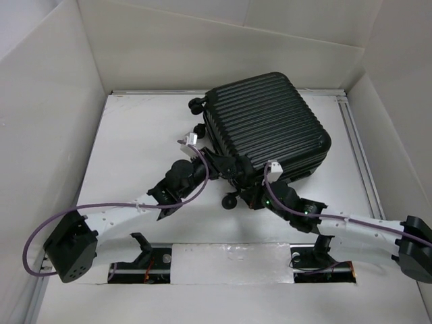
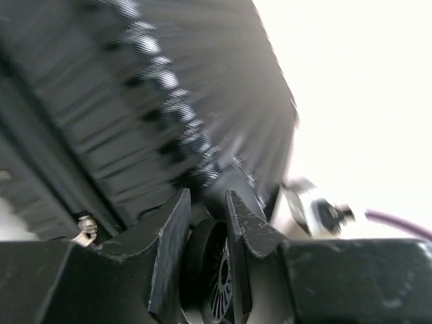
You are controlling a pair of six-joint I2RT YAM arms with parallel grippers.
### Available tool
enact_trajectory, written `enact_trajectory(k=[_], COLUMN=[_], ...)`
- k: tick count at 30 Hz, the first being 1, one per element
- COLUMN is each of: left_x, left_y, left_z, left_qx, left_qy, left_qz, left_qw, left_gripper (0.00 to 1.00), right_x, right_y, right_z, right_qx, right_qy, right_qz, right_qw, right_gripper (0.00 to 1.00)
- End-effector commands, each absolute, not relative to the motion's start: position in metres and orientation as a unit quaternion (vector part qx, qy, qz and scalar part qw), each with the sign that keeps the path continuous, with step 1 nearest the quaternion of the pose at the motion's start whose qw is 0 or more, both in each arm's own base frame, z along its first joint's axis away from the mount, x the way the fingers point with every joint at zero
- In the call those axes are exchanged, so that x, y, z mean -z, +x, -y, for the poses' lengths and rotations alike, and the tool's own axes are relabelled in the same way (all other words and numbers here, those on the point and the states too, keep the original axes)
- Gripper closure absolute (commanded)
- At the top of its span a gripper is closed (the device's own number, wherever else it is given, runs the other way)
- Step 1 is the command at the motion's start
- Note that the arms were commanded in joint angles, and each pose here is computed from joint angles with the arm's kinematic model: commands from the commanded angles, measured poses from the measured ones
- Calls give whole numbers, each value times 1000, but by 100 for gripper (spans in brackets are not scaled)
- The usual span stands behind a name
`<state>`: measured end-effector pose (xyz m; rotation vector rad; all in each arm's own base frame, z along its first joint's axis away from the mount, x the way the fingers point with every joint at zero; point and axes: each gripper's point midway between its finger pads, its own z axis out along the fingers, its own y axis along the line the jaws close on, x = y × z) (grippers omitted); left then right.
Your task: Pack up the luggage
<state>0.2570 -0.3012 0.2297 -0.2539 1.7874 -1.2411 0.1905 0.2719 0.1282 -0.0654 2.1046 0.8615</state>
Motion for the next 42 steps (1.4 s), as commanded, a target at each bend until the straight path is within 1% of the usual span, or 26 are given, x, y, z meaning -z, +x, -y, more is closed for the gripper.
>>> enact_trajectory(k=[1,2,4,5,8,11,12,13,15,18,22,24,25,26,27,29,30,32,34,35,36,37,39,40,41,42], left_x=[-252,-255,-255,-254,-258,-279,-283,-278,-282,-283,-289,-287,-282,-280,-279,-278,-278,-276,-287,-278,-289,-291,-293,-299,-304,-295], left_y=[193,194,196,197,199,191,187,186,179,177,170,166,167,167,167,167,171,176,177,189,193,196,209,214,214,222], left_z=[349,352,356,358,354,351,351,349,347,342,340,339,339,338,338,336,334,330,322,315,311,306,284,274,259,240], left_qx=[621,625,626,628,633,648,654,651,659,661,669,669,667,667,667,665,663,656,649,619,609,590,533,512,493,449], left_qy=[-2,1,1,-2,3,16,18,17,17,10,12,12,5,5,5,1,-3,-12,-7,-26,-25,-13,-31,-39,-41,-68], left_qz=[-700,-697,-696,-695,-692,-677,-673,-678,-673,-670,-663,-664,-668,-668,-668,-668,-668,-673,-666,-684,-682,-684,-700,-701,-698,-711], left_qw=[353,352,353,349,348,349,344,342,337,337,335,334,331,330,330,333,337,341,368,385,404,430,475,495,518,537], left_gripper=[100,100,100,100,100,100,100,100,100,100,100,100,100,100,100,100,100,100,100,100,97,77,49,39,25,24], right_x=[-203,-214,-202,-216,-195,-198,-205,-196,-197,-210,-214,-214,-227,-229,-232,-234,-238,-228,-225,-210,-204,-187,-184,-171,-187,-183], right_y=[153,152,138,137,122,125,136,143,168,186,217,222,225,225,226,222,221,219,211,203,200,192,183,179,176,173], right_z=[-332,-343,-371,-384,-401,-410,-413,-416,-417,-427,-409,-401,-400,-400,-403,-409,-412,-410,-404,-398,-391,-381,-359,-345,-334,-325], right_qx=[-524,-534,-532,-536,-501,-504,-497,-479,-448,-457,-449,-452,-467,-468,-467,-471,-475,-457,-452,-432,-420,-404,-393,-380,-395,-387], right_qy=[-65,-73,-106,-112,-134,-137,-127,-124,-88,-36,95,129,145,143,140,114,110,93,75,60,55,41,42,36,43,39], right_qz=[-755,-749,-759,-753,-781,-775,-770,-778,-779,-762,-730,-717,-699,-697,-696,-698,-698,-715,-728,-749,-758,-772,-782,-791,-781,-787], right_qw=[389,385,361,365,349,355,378,387,430,458,507,515,522,524,528,527,525,521,510,499,496,489,481,478,481,480], right_gripper=[100,100,100,100,100,100,100,100,100,100,100,100,98,93,80,70,60,52,42,40,38,37,35,34,34,33])
